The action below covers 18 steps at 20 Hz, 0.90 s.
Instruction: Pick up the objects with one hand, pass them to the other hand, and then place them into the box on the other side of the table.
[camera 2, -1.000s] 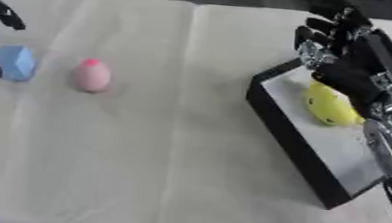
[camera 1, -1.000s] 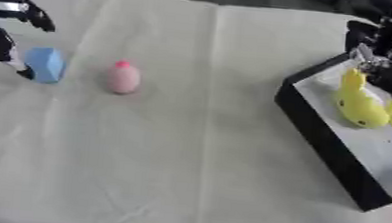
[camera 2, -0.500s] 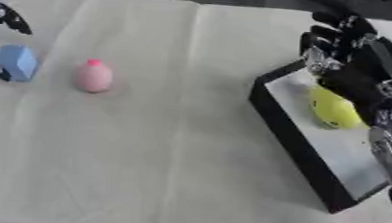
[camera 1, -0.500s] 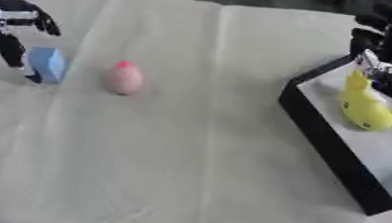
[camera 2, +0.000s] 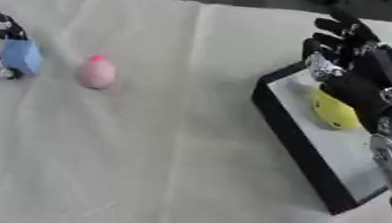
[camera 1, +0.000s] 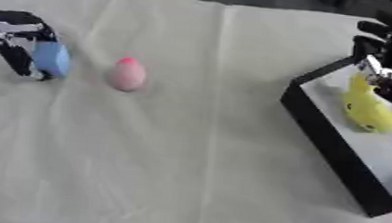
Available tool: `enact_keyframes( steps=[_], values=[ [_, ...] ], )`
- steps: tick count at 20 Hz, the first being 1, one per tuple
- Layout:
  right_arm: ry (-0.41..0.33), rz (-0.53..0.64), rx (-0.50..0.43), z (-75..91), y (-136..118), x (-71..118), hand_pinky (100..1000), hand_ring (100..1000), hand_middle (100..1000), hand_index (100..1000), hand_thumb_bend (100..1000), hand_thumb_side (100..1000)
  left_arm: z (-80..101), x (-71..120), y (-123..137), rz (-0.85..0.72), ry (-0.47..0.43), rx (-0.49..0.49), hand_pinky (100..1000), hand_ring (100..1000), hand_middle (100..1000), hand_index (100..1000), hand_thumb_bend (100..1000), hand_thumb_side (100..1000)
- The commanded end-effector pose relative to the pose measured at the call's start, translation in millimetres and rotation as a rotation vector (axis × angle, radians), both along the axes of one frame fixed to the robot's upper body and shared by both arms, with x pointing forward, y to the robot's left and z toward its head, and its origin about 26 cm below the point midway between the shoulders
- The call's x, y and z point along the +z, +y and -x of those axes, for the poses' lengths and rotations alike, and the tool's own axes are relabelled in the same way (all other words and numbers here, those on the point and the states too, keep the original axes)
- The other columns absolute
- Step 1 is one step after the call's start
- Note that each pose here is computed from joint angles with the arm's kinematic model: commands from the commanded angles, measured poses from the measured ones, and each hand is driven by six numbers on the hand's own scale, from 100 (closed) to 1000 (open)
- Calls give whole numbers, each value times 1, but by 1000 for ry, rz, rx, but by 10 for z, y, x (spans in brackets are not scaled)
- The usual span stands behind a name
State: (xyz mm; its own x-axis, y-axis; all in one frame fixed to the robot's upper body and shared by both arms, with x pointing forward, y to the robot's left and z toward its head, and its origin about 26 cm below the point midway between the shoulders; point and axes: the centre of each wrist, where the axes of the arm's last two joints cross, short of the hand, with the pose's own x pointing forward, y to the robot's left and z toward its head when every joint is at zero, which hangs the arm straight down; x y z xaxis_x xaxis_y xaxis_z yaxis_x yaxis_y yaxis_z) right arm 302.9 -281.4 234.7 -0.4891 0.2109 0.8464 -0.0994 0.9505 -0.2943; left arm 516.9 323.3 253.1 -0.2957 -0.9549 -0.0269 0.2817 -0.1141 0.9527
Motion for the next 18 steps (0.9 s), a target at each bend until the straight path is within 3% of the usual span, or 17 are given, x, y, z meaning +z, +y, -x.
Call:
enact_keyframes(
  steps=[1,8,14,18],
  values=[
    [-29,19,4,37,-14,100,997,947,908,1000,134,274,8,229,10,37,-39,-16,792,671,500,615,247,100],
    [-68,23,-3,40,-66,195,993,950,905,1000,139,230,74,664,-22,120,-161,-99,779,583,455,613,194,100],
    [-150,17,-5,41,-110,418,987,948,905,1000,151,186,109,711,-90,231,-275,-157,756,521,425,609,178,100],
    [-193,31,38,37,-64,582,982,955,915,1000,173,174,148,646,-141,325,-353,-166,756,482,414,626,149,100]
  ],
)
